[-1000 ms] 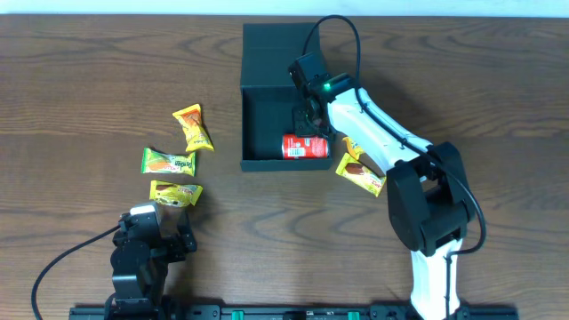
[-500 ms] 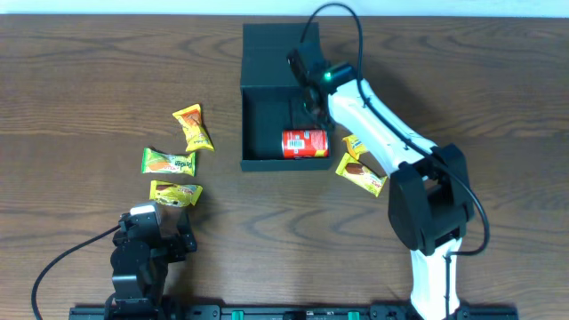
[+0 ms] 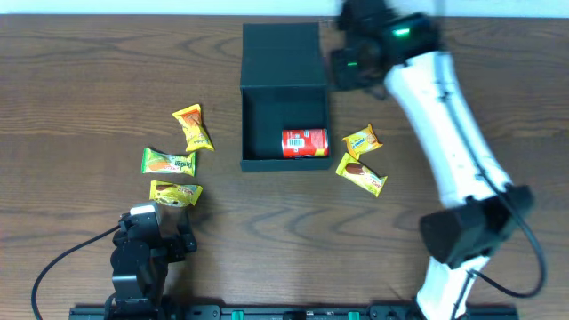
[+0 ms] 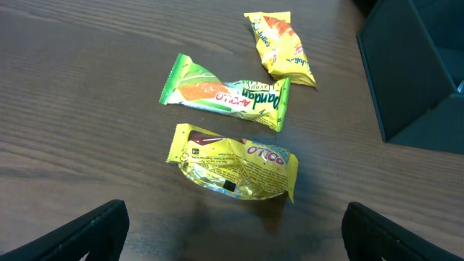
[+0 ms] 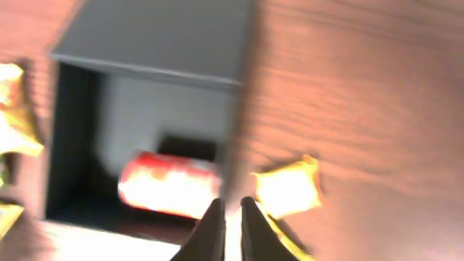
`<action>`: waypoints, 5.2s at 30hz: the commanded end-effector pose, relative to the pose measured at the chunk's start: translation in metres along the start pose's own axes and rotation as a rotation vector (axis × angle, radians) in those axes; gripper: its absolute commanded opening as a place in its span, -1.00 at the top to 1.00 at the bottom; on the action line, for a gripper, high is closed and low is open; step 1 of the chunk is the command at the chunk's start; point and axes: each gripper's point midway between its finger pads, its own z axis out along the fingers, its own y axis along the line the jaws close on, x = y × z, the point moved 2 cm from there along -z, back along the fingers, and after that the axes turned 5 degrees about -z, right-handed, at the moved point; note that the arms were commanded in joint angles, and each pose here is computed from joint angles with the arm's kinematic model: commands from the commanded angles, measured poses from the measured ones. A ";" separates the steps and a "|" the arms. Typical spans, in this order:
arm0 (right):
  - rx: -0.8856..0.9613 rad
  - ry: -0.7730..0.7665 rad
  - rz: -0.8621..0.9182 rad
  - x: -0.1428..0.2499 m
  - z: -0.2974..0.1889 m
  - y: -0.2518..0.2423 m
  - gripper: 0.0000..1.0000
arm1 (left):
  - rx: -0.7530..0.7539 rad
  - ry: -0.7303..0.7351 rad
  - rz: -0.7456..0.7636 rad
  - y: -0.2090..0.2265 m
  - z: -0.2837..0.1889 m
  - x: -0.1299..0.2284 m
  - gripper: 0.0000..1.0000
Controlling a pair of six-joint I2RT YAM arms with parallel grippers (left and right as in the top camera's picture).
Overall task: Pack container
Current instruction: 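Withdraw the right gripper from the box toward the snacks, then grasp the yellow Julie's Lemond packet with the right gripper, then carry the Lemond packet into the box and release it beside the can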
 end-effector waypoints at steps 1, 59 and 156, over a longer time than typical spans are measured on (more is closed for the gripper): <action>0.014 0.064 -0.040 0.014 -0.001 -0.036 0.92 | -0.006 0.004 0.006 0.001 0.001 0.002 -0.90; -0.046 0.213 -0.300 0.112 0.169 -0.044 -0.99 | -0.006 0.004 0.006 0.001 0.001 0.002 -0.90; -0.227 0.135 -0.968 0.064 0.110 0.183 0.24 | -0.006 0.004 0.006 0.001 0.001 0.002 -0.90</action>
